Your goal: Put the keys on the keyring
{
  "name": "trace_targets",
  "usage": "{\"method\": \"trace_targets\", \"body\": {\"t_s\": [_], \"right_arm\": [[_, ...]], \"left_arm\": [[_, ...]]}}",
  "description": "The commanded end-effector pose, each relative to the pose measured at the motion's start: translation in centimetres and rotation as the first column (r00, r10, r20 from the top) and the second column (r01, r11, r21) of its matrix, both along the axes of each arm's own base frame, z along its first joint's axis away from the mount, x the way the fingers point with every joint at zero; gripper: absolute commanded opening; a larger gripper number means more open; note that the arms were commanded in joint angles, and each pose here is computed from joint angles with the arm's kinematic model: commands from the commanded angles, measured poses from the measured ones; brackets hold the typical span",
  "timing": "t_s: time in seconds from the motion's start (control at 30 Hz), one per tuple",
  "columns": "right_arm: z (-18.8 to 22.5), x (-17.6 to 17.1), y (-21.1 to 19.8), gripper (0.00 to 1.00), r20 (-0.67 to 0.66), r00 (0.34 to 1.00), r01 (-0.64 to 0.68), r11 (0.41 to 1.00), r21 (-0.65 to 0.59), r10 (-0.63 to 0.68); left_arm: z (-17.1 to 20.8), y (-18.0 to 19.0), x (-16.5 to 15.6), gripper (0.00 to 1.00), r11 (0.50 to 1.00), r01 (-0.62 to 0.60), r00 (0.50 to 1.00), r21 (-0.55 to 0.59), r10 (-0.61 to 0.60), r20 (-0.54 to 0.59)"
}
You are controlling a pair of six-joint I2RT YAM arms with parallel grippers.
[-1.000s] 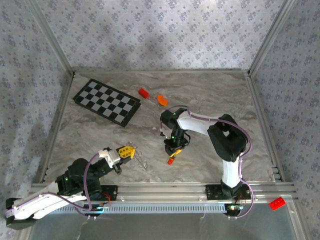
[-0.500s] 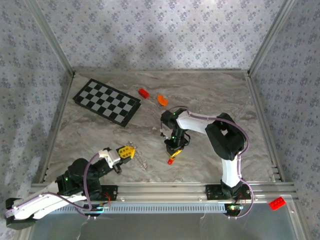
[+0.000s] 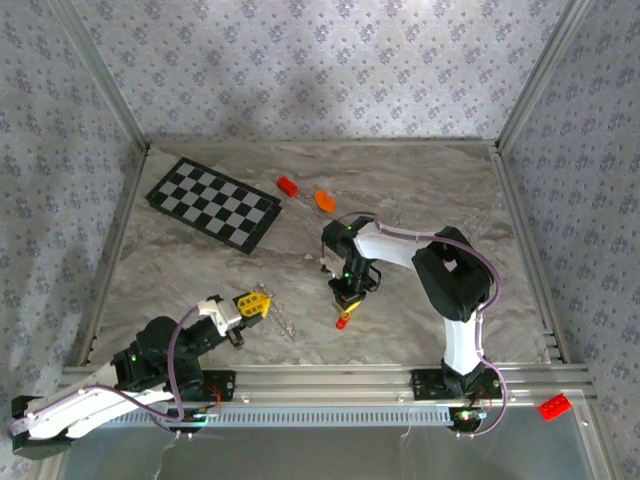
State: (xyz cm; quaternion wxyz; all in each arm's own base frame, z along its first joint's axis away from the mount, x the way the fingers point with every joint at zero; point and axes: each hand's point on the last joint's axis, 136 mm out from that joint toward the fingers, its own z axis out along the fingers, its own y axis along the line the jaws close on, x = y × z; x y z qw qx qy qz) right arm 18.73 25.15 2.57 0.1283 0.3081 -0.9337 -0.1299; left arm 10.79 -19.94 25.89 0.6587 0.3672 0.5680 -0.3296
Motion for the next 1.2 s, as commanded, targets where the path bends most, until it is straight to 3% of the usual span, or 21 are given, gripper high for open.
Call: {"method": "trace_targets", "body": {"t_s": [0.0,0.23,0.5,0.7,0.87,1.17], "right_arm": [[1.6,-0.2,-0.1,0.00,0.066,0.998,-0.027,0.999,0.033,0.024],[4.0,-0.1,0.5,0.00,0.247,0.969,-0.067,0.983,0.171,0.023],[9.6,-0.4,2.8,0.00,0.522,0.853,-0.233,0.892,0.388,-0.004],[14.1,-1.1,3.3,0.00,0.626,0.769,-0.311,0.779,0.545,-0.131],[17.9,-1.9,3.4,0.00,0.672,0.699,-0.396,0.650,0.649,-0.245],[23.0,-3.2,3.9,0.00,0.680,0.639,-0.508,0.466,0.724,-0.361]], "left_arm": [[1.5,0.1,-0.4,0.00,0.999,0.017,0.999,-0.049,-0.016,0.031],[1.5,0.0,-0.4,0.00,0.999,0.019,0.999,-0.049,-0.017,0.039],[1.6,-0.6,-1.2,0.00,0.996,0.073,0.996,-0.044,-0.070,0.056],[1.7,-0.8,-1.7,0.00,0.994,0.104,0.993,-0.044,-0.101,0.065],[1.8,-1.0,-2.0,0.00,0.991,0.123,0.990,-0.045,-0.119,0.074],[1.7,-2.0,-2.2,0.00,0.988,0.154,0.986,-0.023,-0.152,0.074]]}}
